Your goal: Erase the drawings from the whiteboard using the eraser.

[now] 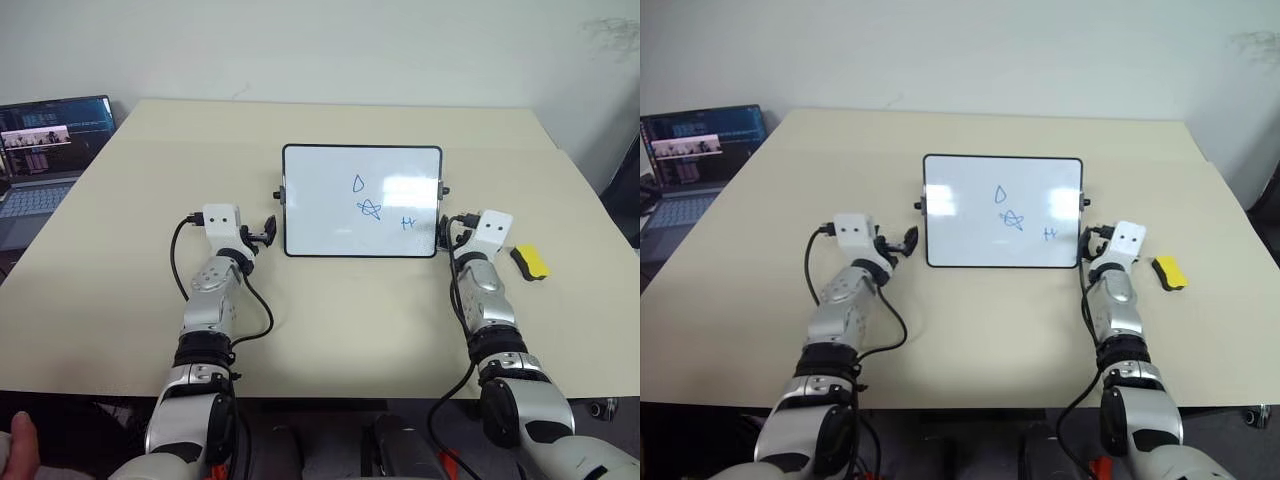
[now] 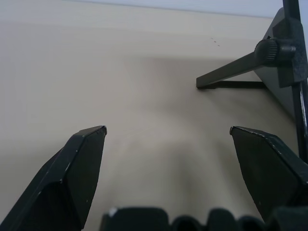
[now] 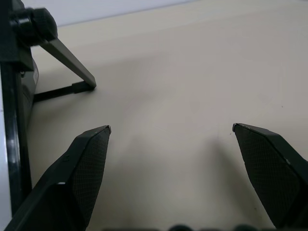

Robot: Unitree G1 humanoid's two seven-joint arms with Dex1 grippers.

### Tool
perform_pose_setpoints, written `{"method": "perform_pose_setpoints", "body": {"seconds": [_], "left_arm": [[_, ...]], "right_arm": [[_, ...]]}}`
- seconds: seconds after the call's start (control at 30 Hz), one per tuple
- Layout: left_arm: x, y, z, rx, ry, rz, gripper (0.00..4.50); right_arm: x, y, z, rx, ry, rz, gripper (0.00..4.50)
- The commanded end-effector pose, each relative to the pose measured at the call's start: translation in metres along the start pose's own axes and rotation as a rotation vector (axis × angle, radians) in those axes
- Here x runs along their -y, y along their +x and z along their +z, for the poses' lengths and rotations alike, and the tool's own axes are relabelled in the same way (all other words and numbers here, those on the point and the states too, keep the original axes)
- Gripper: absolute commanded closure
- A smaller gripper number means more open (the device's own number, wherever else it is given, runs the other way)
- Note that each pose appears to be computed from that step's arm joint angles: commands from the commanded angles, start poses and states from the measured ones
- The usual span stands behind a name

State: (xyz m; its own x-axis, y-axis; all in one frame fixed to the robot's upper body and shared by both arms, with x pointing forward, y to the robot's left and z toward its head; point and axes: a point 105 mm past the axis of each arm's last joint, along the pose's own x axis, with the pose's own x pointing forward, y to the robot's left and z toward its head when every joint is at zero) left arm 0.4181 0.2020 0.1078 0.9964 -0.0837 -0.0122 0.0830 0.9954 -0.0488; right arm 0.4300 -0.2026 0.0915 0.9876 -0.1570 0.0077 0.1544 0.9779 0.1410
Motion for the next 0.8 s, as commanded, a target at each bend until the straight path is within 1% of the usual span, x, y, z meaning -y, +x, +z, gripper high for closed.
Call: {"method": "perform_pose_setpoints", "body": {"seconds": [0.03,0.1,0.2,0.33,0.47,0.63,0.8], "left_arm": [[0.003,0.001,0.019,0.055,0.013,-0.013,0.00],[0.001,0.001,0.014,0.038,0.008,-0.001,0.00],[0.007,0.002,0.013,0.034,0.006,-0.011,0.00],[0.012,0.004,0.011,0.036,-0.005,-0.019,0.00],[0.016,0.003,0.003,0.016,-0.010,-0.030,0.00],[0.022,0.003,0.010,0.037,-0.005,-0.053,0.00],[0.024,0.003,0.006,0.032,-0.004,-0.046,0.00]], "right_arm": [[-0.013,0.006,0.017,0.052,0.002,0.028,0.03],[-0.014,0.006,0.014,0.046,0.002,0.026,0.03],[-0.010,0.007,0.016,0.050,0.002,0.020,0.03],[-0.002,0.006,0.019,0.059,-0.008,0.016,0.03],[0.008,0.005,0.021,0.060,-0.022,0.004,0.03],[0.007,0.003,0.030,0.079,-0.024,0.018,0.03],[0.012,-0.001,0.030,0.076,-0.029,0.005,0.03]]}}
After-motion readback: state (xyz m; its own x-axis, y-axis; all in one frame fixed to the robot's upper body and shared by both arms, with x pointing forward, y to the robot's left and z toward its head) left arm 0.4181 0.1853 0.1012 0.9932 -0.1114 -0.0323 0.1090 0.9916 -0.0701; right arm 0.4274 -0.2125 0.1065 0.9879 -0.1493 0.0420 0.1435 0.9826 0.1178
